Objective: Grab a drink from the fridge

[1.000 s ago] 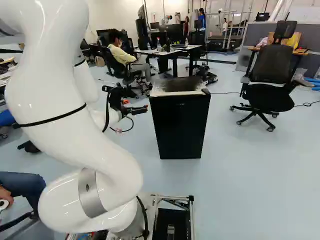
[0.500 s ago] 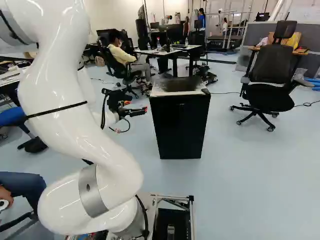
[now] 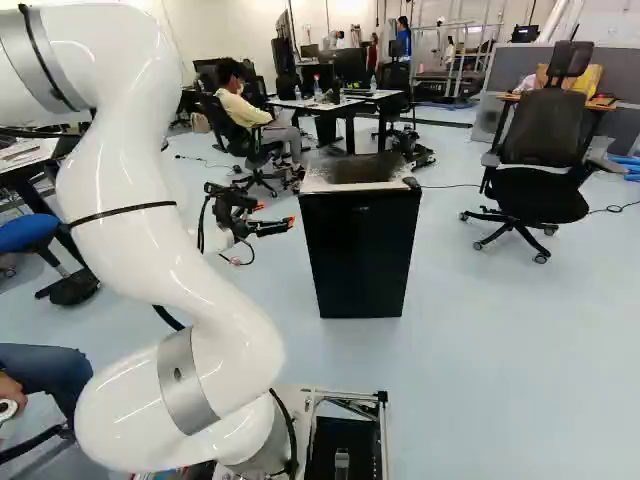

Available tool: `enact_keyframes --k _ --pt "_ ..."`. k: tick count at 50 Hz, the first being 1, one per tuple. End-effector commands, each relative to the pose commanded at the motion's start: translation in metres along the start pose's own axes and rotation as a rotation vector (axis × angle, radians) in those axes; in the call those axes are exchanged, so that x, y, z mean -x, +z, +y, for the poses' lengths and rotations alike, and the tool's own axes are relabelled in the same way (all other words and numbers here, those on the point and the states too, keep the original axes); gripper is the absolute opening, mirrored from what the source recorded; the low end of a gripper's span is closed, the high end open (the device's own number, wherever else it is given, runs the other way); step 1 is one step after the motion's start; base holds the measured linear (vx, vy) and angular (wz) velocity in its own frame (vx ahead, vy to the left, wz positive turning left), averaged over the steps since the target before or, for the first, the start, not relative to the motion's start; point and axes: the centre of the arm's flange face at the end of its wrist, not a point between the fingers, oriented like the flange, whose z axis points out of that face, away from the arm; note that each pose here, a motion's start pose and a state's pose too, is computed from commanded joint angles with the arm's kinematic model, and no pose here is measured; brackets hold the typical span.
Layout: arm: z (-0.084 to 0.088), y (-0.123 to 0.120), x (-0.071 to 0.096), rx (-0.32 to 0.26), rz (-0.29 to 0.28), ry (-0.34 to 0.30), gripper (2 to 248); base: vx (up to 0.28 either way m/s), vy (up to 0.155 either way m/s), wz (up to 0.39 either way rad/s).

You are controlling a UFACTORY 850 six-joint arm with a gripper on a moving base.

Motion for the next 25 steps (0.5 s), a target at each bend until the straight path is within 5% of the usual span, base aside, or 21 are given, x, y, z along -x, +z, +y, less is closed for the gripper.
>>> enact_keyframes --k 25 --pt "-0.029 0.024 0.030 0.142 0.082 0.025 247 0.000 0.000 0.000"
